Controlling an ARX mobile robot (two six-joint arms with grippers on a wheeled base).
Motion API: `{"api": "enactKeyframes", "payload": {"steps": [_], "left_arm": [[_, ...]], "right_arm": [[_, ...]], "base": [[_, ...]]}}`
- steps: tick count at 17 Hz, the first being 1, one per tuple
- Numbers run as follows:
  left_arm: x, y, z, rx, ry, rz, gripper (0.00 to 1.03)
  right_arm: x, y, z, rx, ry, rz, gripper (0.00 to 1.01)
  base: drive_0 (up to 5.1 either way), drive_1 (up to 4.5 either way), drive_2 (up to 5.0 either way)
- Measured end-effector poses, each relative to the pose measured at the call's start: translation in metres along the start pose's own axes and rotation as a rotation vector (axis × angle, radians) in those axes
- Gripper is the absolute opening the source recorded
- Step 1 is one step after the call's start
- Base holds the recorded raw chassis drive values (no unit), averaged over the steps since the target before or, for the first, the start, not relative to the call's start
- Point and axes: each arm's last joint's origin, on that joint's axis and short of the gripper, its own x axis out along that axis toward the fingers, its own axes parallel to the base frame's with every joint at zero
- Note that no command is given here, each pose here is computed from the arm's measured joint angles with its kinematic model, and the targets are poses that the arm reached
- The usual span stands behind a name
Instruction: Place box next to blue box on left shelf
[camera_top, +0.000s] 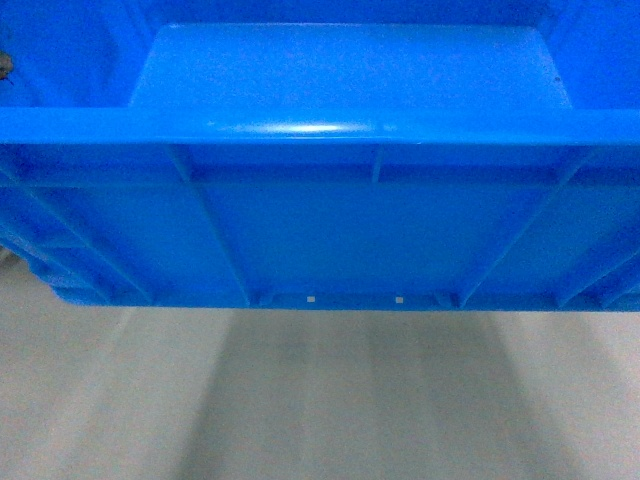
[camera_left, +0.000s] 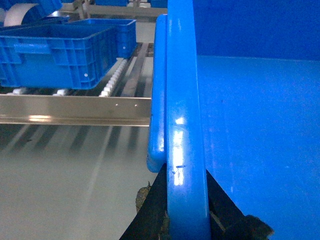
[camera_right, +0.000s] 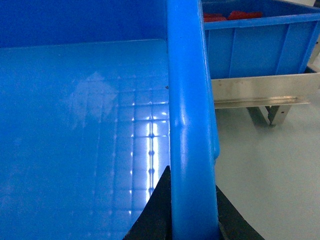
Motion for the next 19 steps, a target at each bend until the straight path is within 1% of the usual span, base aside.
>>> {"api": "enactKeyframes", "payload": {"steps": [9,19], "left_arm": [[0.0001,0.0006,0.0002,-0.001,-0.001,0.001,0.09],[0.0000,0.0001,0.0000,0.000,0.000,-0.001,0.09]], "right_arm": [[-0.0001,0.0004,0.0002,0.000,-0.002,0.002,0.08],[0.0001,0.0000,0.0001,0.000,-0.001,0.001,0.08]], "base": [[-3.2,4.82,-2.1],[0.2,4.09,-3.6]]}}
